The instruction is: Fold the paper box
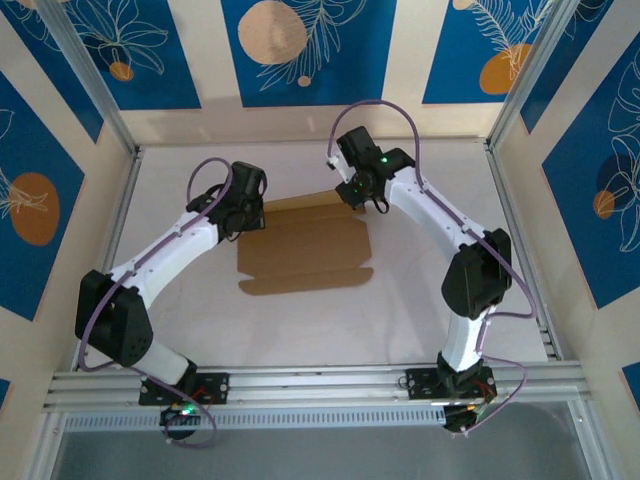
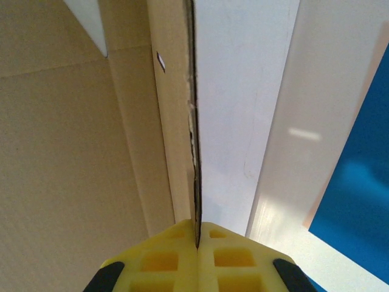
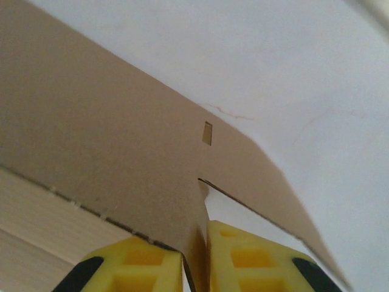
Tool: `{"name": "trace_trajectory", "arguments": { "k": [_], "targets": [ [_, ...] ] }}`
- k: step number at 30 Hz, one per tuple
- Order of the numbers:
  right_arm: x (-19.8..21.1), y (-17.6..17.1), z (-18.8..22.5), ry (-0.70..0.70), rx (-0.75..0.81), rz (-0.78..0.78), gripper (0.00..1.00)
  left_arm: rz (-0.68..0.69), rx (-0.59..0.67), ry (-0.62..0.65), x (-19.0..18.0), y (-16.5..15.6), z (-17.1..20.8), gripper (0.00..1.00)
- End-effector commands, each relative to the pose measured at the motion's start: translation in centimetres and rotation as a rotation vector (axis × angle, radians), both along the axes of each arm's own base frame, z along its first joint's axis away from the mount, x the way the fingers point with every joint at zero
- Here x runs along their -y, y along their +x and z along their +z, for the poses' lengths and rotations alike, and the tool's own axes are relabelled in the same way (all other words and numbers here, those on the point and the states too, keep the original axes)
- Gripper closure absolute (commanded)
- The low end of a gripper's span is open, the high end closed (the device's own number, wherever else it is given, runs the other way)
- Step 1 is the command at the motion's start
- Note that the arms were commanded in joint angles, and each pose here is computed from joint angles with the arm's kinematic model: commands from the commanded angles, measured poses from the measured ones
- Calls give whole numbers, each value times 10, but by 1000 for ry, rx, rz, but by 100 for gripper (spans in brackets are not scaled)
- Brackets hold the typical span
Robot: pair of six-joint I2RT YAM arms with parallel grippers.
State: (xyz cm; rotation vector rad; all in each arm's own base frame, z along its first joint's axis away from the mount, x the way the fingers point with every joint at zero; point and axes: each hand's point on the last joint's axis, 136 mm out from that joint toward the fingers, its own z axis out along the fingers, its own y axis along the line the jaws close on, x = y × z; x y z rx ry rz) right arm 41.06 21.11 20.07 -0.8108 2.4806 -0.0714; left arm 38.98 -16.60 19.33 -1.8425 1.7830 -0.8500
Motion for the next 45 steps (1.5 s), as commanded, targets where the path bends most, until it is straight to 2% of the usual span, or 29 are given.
{"name": "trace_trajectory", "arguments": {
  "k": [1,4,7,9,19,27,35,41,45],
  "targets": [
    [2,-13,-2,144,-175,-255,78,-38,-34,-3,6,-4,-9,100],
    [-4,-18,-3,309,-304,-382,72,-39,-32,-4,6,-4,-9,100],
    [-12,-19,7,445,-316,-438,71,-41,-32,-3,7,-4,-9,100],
    [-14,-20,15,483,-297,-437,71,-39,-32,-2,7,-4,-8,100],
    [21,-28,-3,279,-200,-389,67,-22,-42,20,1,-7,-7,100],
    [32,-38,-5,300,-191,-350,64,-5,-54,53,-5,-7,-1,100],
    [39,-43,-12,242,-178,-309,60,3,-54,67,-7,-8,1,100],
    [28,-51,-15,251,-195,-249,65,3,-55,65,-7,-7,1,100],
    [18,-54,-18,249,-205,-223,75,-11,-48,53,-3,-5,2,100]
  ]
}}
